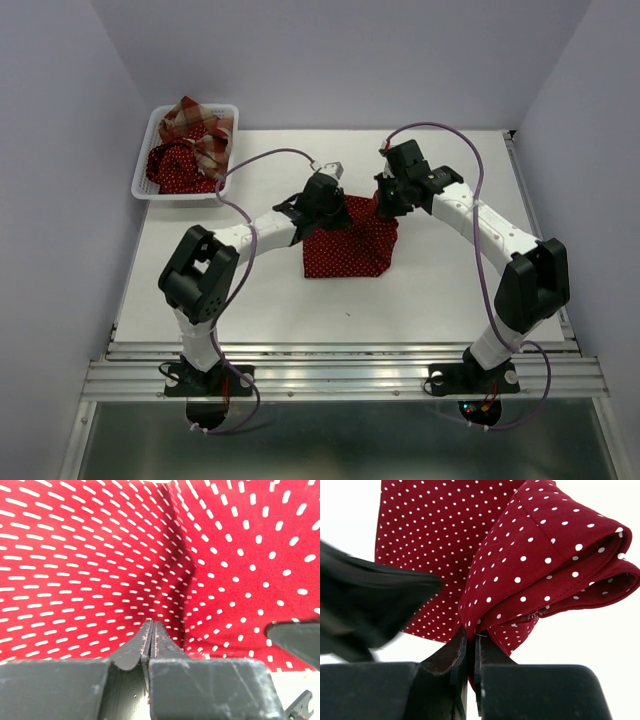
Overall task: Fold and stack the skirts
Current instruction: Fold the skirt
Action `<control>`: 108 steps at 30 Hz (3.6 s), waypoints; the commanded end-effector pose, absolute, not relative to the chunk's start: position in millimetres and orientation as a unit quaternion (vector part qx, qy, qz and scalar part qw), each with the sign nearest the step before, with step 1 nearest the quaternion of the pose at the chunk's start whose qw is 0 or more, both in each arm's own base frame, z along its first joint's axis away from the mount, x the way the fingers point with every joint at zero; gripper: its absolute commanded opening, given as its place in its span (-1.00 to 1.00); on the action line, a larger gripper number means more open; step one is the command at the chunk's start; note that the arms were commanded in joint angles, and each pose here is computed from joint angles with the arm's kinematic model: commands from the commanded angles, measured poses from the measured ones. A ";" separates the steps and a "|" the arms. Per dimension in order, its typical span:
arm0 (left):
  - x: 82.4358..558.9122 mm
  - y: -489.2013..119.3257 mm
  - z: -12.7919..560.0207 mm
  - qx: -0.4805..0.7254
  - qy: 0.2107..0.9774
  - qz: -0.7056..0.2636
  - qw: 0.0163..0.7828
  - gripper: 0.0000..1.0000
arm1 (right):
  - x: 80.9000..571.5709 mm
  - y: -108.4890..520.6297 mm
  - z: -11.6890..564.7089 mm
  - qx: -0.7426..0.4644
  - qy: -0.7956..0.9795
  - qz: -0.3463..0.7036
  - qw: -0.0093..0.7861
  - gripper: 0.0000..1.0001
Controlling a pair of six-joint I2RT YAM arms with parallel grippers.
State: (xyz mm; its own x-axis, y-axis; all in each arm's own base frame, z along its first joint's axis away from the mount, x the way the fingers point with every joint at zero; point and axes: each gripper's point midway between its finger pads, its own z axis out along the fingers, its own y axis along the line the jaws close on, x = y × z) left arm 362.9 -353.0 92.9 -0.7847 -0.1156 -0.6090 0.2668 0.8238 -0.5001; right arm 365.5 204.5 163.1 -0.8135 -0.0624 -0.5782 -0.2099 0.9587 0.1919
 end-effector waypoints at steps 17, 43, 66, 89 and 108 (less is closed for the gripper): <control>379.5 -257.4 34.7 -0.031 0.929 -0.203 0.307 -1.00 | 366.9 232.0 189.5 -0.108 0.932 0.139 0.318 -0.99; 357.2 -254.5 7.7 -0.048 0.929 -0.240 0.280 -1.00 | 371.9 346.6 142.6 -0.146 0.931 0.174 0.284 -0.96; 374.3 -238.2 55.7 -0.078 0.909 -0.241 0.331 -0.97 | 369.4 388.9 170.2 -0.162 0.909 0.275 0.270 0.04; 352.6 -262.9 183.4 0.010 0.858 -0.311 0.409 0.97 | 382.5 245.5 263.5 -0.022 0.879 0.222 0.421 1.00; 316.6 -306.8 93.4 0.112 0.887 -0.323 0.310 0.97 | 427.2 307.8 150.2 -0.103 0.895 0.335 0.276 1.00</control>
State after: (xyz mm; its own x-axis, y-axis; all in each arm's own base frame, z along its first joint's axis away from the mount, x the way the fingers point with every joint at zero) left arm 321.1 -318.0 102.6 -0.7956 -0.0251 -0.6053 0.3885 0.7455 -0.5415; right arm 406.7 279.7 117.2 -0.8886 0.0158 -0.4584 -0.2399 0.8359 0.4938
